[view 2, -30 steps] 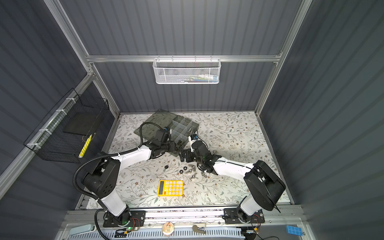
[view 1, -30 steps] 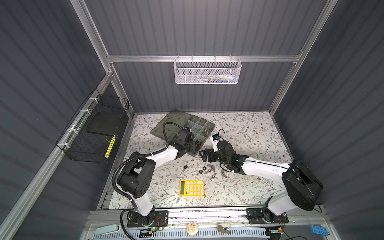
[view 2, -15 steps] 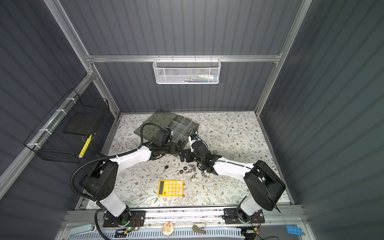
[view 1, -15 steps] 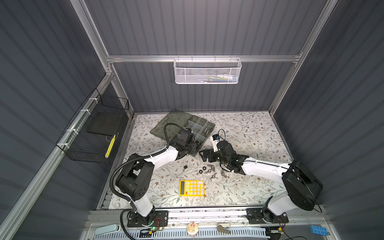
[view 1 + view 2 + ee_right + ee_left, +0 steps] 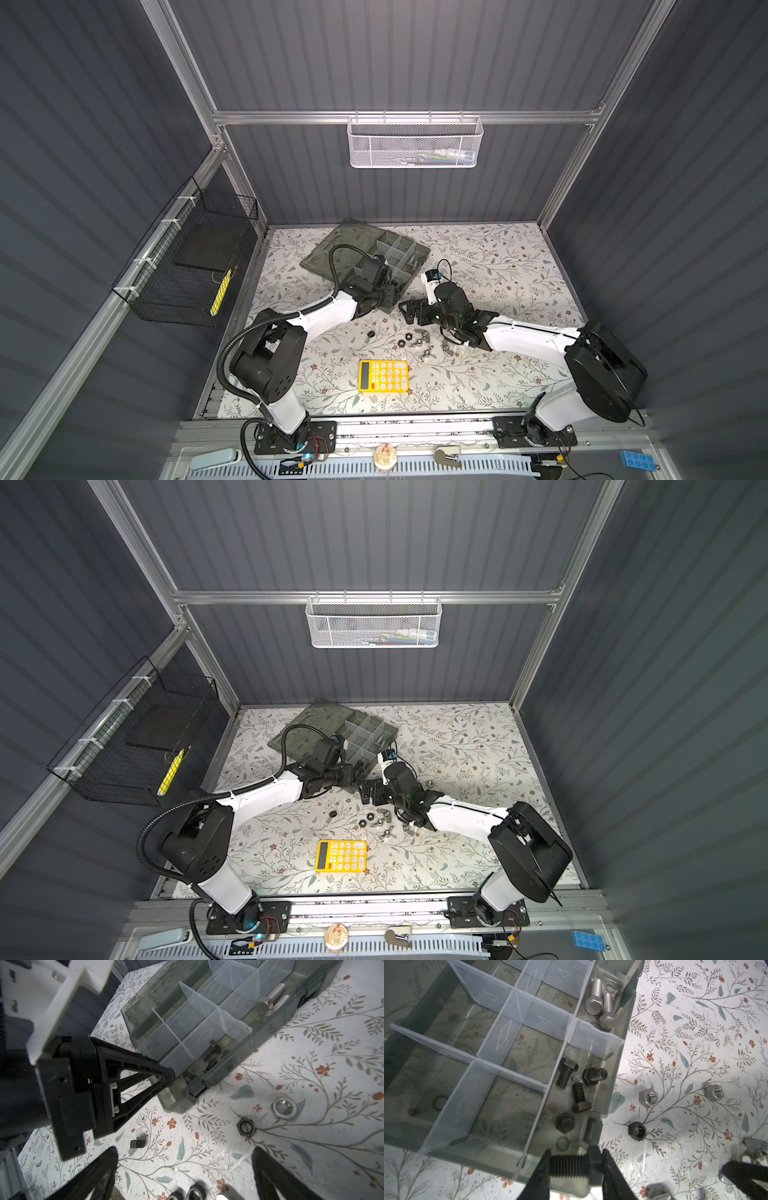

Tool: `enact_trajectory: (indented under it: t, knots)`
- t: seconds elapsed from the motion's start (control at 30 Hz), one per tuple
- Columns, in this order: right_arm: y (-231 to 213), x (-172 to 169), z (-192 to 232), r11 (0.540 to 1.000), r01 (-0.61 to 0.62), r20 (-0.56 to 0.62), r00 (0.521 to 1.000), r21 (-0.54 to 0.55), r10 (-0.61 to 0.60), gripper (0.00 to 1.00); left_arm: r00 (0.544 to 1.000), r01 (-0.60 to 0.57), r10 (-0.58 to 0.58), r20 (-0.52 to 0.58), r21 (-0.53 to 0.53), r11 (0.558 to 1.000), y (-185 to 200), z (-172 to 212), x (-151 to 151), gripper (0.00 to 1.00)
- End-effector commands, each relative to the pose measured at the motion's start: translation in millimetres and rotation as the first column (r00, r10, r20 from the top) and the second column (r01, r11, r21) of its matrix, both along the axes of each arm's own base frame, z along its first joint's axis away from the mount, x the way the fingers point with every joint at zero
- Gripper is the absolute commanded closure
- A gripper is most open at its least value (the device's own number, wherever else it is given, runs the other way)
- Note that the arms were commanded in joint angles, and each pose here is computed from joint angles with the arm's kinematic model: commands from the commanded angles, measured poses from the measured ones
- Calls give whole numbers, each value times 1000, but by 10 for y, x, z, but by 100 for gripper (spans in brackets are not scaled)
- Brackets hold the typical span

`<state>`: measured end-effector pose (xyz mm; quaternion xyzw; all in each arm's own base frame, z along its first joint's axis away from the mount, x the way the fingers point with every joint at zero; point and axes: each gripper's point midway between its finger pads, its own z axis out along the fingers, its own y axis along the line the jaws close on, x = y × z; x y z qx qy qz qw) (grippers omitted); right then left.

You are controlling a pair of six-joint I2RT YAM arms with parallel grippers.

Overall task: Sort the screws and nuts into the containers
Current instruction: 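Lower the held black bolt toward a compartment with the left gripper, then open the left gripper to drop the black bolt into the compartment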

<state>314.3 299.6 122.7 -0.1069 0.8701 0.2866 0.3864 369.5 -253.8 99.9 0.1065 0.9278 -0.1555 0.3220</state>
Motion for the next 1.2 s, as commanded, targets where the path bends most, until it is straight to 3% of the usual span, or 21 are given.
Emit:
enact_trajectory:
  t: [0.0, 1.17]
  knots:
    - [-46, 13, 74, 1000, 14, 13, 1000, 25, -14, 1, 1000, 11, -11, -16, 33, 999, 14, -136, -32, 67]
    - [-145, 28, 29, 998, 32, 1, 999, 45, -32, 1, 996, 12, -3, -86, 100, 995, 115, -576, -128, 55]
